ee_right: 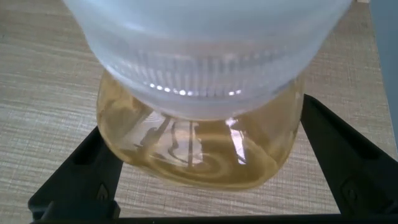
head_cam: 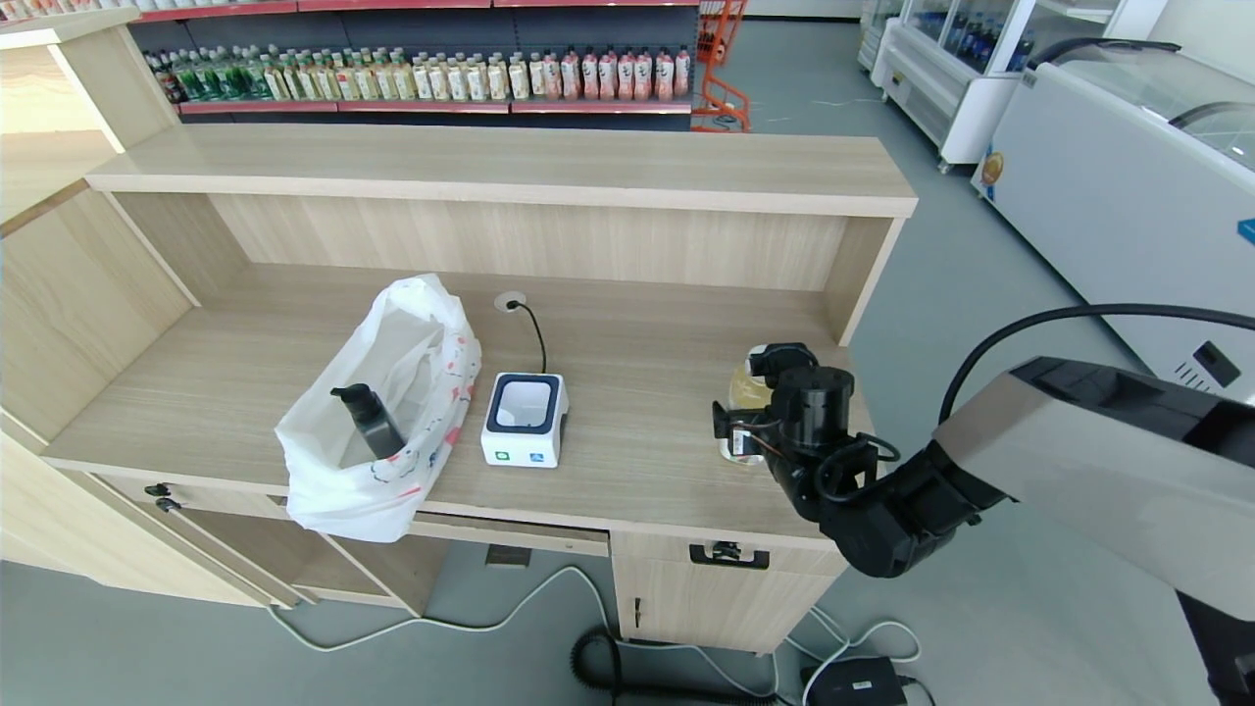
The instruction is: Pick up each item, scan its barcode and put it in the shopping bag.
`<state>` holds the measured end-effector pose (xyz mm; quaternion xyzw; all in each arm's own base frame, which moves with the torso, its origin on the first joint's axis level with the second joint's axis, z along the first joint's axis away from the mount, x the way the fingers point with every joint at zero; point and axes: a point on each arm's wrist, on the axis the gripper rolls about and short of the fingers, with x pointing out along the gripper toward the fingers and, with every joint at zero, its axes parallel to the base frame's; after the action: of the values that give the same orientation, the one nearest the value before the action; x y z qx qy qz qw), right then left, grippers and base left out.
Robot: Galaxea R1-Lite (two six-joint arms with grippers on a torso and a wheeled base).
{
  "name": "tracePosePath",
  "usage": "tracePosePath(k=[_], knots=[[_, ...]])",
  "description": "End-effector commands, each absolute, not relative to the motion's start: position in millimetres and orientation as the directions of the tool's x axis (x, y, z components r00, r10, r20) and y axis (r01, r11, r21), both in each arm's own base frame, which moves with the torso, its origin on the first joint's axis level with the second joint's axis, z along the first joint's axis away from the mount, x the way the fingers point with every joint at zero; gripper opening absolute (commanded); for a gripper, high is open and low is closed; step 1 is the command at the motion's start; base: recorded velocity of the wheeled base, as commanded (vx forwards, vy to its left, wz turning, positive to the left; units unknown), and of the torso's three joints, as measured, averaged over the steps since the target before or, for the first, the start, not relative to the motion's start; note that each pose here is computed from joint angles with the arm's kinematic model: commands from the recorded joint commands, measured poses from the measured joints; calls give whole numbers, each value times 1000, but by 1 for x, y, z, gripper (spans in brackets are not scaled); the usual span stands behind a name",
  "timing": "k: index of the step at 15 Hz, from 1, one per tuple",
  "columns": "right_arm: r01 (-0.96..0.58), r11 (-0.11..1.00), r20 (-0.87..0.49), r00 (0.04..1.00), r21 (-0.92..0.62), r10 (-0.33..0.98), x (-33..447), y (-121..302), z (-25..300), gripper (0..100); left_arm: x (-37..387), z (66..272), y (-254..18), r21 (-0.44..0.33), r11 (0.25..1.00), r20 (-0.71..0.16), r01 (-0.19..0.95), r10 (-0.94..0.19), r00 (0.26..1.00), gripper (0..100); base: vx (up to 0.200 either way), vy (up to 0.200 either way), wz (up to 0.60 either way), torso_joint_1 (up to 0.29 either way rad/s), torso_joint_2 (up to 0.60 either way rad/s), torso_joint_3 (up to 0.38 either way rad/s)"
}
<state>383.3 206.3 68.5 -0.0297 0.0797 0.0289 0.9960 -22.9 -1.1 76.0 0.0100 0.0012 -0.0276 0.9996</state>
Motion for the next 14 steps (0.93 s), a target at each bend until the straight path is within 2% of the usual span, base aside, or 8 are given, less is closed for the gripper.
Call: tracePosePath(k=[1,7,8,14], knots=[[-63,996,-162,985,-63,53,387,208,64,100,-23,76,-1,20,998,-3,55,-55,998,0,0,0,0,0,0,0],[-77,995,-154,986,-68,66,395,209,61,100,-23,75,-1,20,998,-5,55,-55,998,0,0,0,0,0,0,0],[-81,994,-151,986,-73,69,396,210,62,0,-23,76,-1,20,998,-3,55,-55,998,0,0,0,0,0,0,0],[-75,994,-143,988,-78,64,399,208,62,0,-23,76,-1,20,998,-3,55,-55,998,0,0,0,0,0,0,0]])
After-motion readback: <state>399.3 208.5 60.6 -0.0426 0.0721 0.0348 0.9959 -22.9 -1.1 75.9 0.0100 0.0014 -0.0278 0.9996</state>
